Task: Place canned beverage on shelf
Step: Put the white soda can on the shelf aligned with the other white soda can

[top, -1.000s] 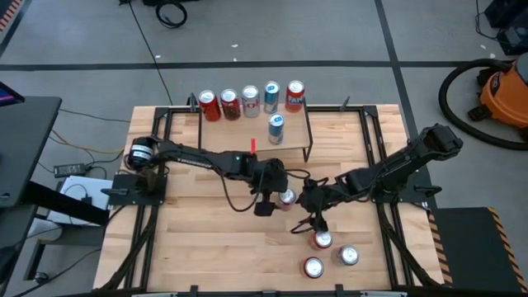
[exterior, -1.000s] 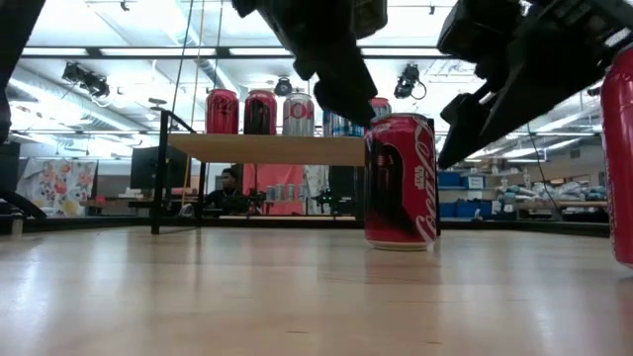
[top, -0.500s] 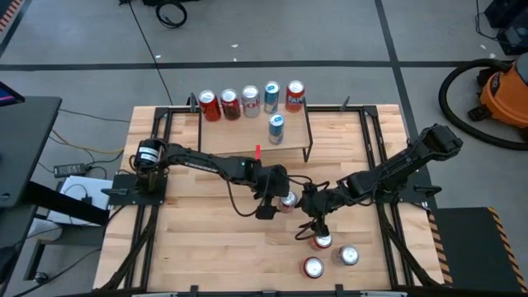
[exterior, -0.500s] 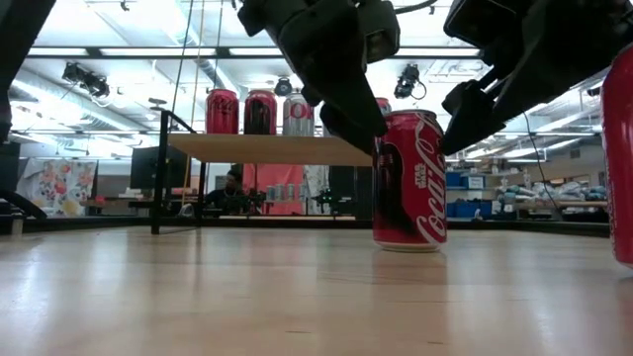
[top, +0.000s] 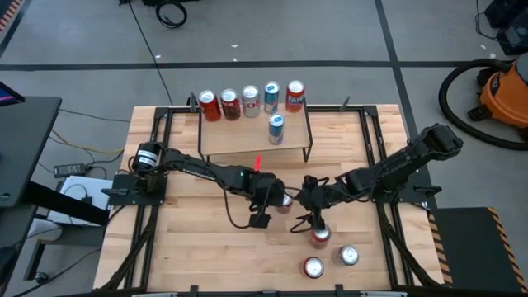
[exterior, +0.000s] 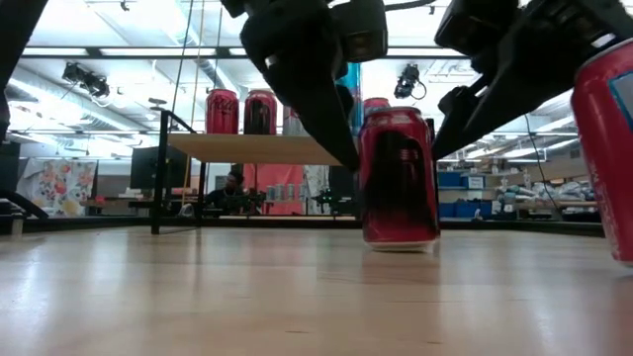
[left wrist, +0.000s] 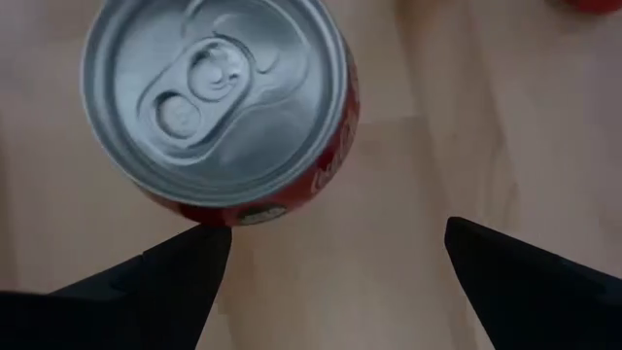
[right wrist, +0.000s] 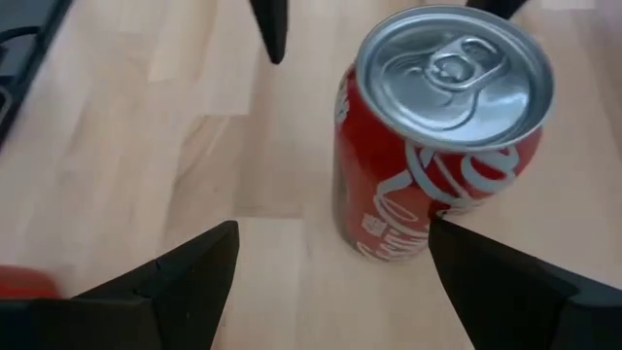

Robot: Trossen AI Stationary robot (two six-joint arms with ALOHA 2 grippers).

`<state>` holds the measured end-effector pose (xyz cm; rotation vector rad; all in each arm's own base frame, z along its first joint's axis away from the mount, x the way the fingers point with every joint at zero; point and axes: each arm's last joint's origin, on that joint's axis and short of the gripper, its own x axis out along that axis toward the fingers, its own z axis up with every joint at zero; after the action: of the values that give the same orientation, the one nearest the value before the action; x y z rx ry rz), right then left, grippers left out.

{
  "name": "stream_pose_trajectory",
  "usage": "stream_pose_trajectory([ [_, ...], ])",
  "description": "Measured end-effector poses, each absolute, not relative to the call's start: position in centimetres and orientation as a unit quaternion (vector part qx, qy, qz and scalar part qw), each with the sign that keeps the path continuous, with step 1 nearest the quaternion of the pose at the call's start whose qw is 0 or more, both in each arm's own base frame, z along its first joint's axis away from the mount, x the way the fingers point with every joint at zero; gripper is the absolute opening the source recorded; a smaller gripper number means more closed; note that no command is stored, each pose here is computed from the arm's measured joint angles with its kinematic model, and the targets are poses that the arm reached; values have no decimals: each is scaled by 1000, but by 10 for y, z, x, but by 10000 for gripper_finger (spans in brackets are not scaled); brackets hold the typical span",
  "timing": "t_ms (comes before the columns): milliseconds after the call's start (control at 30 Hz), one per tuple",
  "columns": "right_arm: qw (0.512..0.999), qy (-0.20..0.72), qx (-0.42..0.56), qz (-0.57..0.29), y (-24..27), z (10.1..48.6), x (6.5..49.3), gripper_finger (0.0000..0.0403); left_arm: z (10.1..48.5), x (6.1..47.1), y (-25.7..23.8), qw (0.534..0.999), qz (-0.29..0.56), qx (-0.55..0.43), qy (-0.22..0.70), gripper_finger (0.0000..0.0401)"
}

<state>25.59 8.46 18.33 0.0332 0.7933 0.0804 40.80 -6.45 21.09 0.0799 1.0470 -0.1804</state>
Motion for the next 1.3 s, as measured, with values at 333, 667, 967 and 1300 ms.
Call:
stream_pose_trajectory([
  [333, 921, 387, 14, 45, 88, 183, 255, 348, 212, 408, -62, 865, -51, 44, 498, 391],
  [667, 923, 383, -6, 33, 104, 186, 248, 348, 216, 405, -61, 863, -45, 48, 500, 391],
  [967, 910, 413, -48, 4, 112, 211, 250, 348, 250, 397, -58, 891, -26, 53, 450, 391],
  [1300, 901, 429, -50, -31, 112, 224, 244, 348, 253, 408, -58, 915, -29, 55, 400, 392],
])
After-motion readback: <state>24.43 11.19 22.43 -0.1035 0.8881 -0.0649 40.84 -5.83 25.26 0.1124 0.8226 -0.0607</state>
